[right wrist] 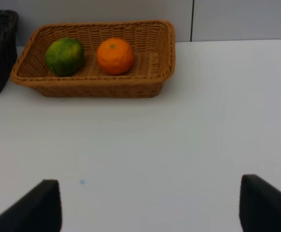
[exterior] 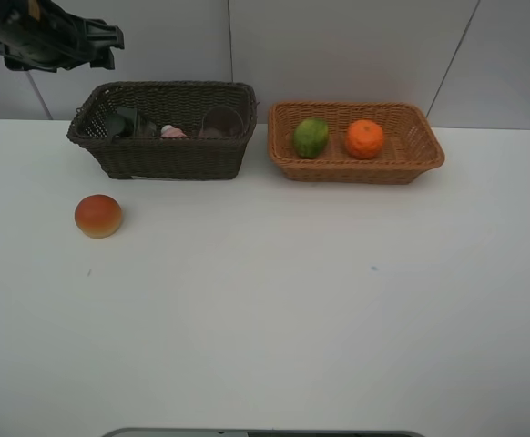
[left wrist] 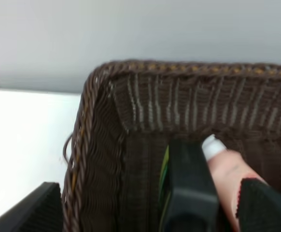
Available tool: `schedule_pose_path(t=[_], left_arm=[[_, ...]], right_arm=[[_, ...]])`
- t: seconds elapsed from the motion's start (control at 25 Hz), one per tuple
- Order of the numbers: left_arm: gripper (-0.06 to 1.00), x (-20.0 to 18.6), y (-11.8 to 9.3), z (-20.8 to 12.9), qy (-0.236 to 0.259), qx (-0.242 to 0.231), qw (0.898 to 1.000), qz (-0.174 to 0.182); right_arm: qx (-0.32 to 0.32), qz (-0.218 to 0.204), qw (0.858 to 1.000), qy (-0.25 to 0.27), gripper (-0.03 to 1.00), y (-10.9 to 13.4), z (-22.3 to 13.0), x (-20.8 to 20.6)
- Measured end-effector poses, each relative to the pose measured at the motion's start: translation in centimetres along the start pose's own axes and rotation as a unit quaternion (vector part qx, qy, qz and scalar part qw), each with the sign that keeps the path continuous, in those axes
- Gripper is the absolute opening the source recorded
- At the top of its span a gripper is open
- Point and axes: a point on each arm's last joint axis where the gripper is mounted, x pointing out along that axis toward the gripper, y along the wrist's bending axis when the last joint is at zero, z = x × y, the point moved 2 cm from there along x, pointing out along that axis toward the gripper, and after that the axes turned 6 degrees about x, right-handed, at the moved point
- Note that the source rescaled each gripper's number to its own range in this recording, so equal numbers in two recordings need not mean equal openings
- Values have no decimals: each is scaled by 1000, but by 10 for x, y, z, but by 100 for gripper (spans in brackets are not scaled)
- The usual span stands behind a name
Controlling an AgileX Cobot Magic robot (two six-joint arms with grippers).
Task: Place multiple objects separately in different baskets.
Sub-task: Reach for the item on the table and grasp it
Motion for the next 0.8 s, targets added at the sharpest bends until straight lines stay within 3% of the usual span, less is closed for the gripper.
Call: schedule_pose_path(t=[0.44,0.68,0.8], left_arm=[[92,-51,0,-58,56,-29,998,-6],[92,-65,6,-88,159,-14,987,24],[92,-67,4,-94,188,2,982,13]], right_arm=[[0,0,1000,0,55,0,0,0],[0,0,1000,0,55,0,0,0],[0,0,1000,0,55,0,0,0]])
